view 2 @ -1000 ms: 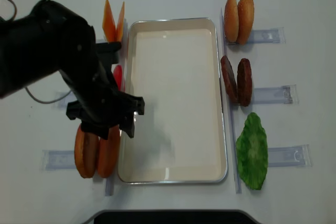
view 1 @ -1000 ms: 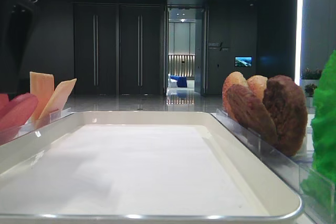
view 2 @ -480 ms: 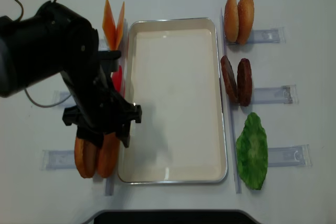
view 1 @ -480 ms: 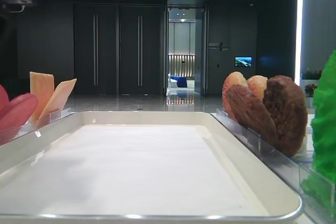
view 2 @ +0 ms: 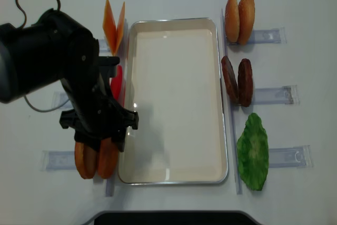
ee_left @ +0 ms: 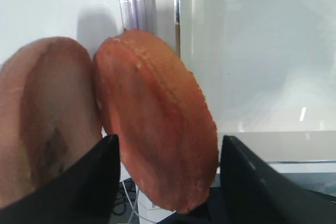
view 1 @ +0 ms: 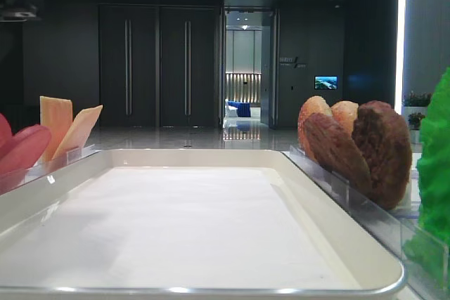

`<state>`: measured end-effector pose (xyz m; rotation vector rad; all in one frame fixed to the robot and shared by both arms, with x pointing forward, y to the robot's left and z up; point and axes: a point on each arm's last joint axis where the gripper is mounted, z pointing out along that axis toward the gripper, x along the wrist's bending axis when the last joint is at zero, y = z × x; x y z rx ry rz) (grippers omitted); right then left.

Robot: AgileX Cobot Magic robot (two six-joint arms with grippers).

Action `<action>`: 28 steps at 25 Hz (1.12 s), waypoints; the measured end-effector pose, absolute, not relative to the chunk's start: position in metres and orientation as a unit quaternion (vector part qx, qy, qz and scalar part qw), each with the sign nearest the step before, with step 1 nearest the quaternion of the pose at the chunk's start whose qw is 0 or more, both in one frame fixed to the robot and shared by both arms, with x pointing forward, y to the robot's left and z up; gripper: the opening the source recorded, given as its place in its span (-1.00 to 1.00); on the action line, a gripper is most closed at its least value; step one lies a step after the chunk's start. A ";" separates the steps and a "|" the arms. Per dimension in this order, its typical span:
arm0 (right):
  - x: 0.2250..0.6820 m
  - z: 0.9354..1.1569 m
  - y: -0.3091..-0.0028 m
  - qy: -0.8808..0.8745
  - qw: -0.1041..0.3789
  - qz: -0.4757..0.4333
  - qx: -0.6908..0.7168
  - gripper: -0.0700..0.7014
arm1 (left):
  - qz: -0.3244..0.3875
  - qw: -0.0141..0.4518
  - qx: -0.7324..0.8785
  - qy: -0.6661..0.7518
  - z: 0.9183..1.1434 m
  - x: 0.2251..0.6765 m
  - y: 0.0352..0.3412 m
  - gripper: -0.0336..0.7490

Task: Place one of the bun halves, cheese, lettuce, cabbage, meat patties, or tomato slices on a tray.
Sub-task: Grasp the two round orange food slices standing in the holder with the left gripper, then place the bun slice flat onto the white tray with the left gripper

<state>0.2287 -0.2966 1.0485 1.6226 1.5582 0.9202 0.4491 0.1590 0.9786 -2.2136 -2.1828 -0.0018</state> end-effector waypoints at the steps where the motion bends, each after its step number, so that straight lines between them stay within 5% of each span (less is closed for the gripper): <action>1: 0.229 1.049 -0.297 0.601 0.348 0.355 0.626 0.40 | -0.001 0.016 -0.712 -0.702 0.979 0.449 0.159 0.17; 6: 0.229 1.049 -0.297 0.601 0.348 0.355 0.626 0.40 | -0.002 0.013 -0.712 -0.702 0.979 0.450 0.159 -0.05; 11: 0.229 1.049 -0.297 0.601 0.348 0.355 0.626 0.40 | -0.007 0.018 -0.715 -0.699 0.979 0.450 0.160 -0.48; 19: 0.229 1.049 -0.297 0.601 0.348 0.355 0.626 0.40 | -0.011 0.023 -0.722 -0.691 0.989 0.451 0.160 -0.56; 28: 0.229 1.049 -0.297 0.601 0.348 0.355 0.626 0.40 | -0.032 -0.066 -0.721 -0.689 1.048 0.468 0.149 -0.59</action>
